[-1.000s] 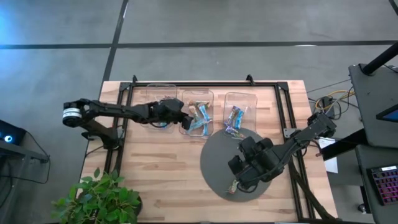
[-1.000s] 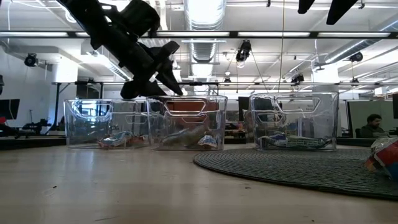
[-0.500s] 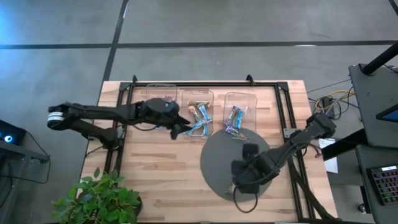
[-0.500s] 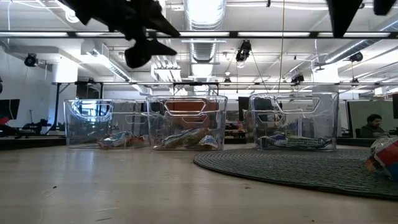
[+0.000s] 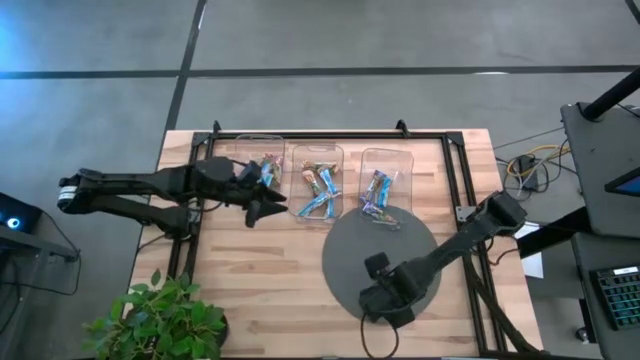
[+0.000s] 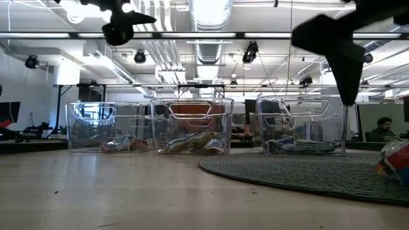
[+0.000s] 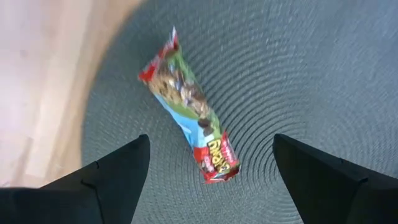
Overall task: Pick and place Granola Bars by type
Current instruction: Put the red snack bar into the left transparent bin
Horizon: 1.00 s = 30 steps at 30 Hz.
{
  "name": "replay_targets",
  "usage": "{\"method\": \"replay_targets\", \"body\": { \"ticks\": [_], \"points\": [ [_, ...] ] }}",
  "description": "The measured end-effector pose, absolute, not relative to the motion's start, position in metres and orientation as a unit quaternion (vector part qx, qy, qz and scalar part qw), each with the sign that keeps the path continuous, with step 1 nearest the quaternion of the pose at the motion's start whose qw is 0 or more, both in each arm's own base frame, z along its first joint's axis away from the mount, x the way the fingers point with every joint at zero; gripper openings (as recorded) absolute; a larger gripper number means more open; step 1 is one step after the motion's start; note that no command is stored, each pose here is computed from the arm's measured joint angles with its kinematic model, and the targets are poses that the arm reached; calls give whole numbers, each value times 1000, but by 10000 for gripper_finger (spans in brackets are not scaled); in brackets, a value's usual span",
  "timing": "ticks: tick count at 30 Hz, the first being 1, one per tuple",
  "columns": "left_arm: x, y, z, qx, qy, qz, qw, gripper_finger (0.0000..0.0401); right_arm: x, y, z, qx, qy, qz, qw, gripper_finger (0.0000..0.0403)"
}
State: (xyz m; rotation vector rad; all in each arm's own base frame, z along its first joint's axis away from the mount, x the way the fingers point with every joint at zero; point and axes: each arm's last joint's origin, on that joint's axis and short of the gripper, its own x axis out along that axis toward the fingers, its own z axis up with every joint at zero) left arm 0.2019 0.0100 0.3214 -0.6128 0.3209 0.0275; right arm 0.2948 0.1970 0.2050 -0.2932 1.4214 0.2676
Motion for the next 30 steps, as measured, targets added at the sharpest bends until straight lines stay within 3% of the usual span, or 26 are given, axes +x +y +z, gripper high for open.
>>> {"method": "replay_targets", "body": {
  "ticks": [14, 26, 30],
  "points": [
    [190, 9, 324, -306, 160, 26, 938, 183, 289, 194, 150, -126, 717, 115, 676, 325],
    [194, 9, 322, -304, 165, 28, 938, 183, 303, 174, 146, -78, 713, 87, 691, 324],
    [195, 9, 321, -304, 168, 28, 937, 183, 302, 166, 141, -66, 721, 88, 684, 300]
  ]
}}
